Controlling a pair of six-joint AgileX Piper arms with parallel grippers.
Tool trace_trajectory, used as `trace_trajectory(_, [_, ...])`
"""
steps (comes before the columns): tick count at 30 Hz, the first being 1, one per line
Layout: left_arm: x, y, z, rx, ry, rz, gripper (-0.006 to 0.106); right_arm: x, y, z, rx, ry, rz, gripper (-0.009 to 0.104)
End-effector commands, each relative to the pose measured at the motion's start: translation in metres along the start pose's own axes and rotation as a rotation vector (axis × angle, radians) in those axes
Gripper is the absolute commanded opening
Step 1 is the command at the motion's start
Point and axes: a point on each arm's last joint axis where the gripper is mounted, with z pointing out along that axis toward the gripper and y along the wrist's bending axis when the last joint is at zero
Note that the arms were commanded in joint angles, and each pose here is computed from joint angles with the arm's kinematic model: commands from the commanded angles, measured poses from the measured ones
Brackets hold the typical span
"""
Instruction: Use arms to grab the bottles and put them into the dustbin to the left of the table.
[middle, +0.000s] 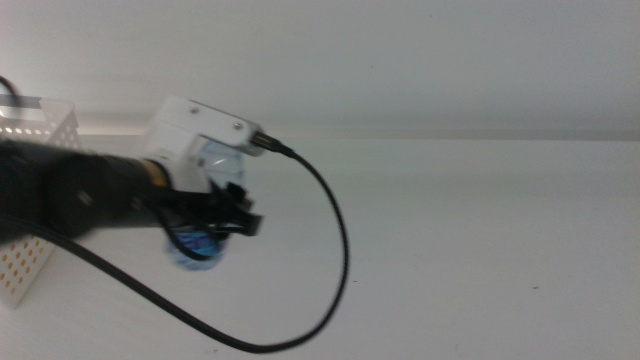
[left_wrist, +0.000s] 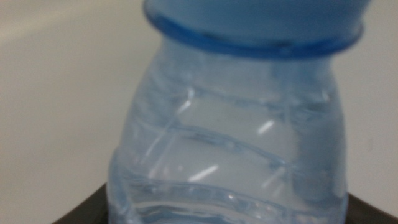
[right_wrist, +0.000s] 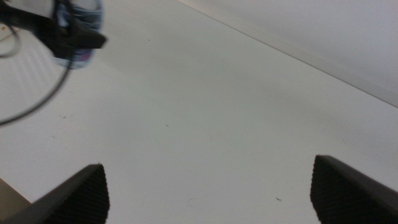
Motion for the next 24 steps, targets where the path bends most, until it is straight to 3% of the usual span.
trace_trajectory(1, [-0.01,0.013,-0.028,-0.02,0.082,0.01,-0.002,0.004,-0.001,-0.002,0.007,0.042,-0.01,0.085])
trace_trajectory(6, [-0.029,0.066,-0.065,-0.048,0.312,0.057,-0.002,0.004,-0.001,-0.002,0.007,0.042,-0.01,0.085])
trace_trajectory(11, [-0.053,0.123,-0.088,-0.039,0.301,0.008,-0.002,0.004,-0.001,-0.002,0.007,0.042,-0.01,0.085])
trace_trajectory(19, [-0.068,0.225,-0.093,-0.112,0.409,-0.054,-0.002,0.004,-0.001,-0.002,0.007,0.042,-0.01,0.085])
trace_trajectory(24, [-0.067,0.273,-0.09,-0.206,0.434,-0.082,-0.002,0.004,-0.001,-0.002,0.007,0.042,-0.01,0.085])
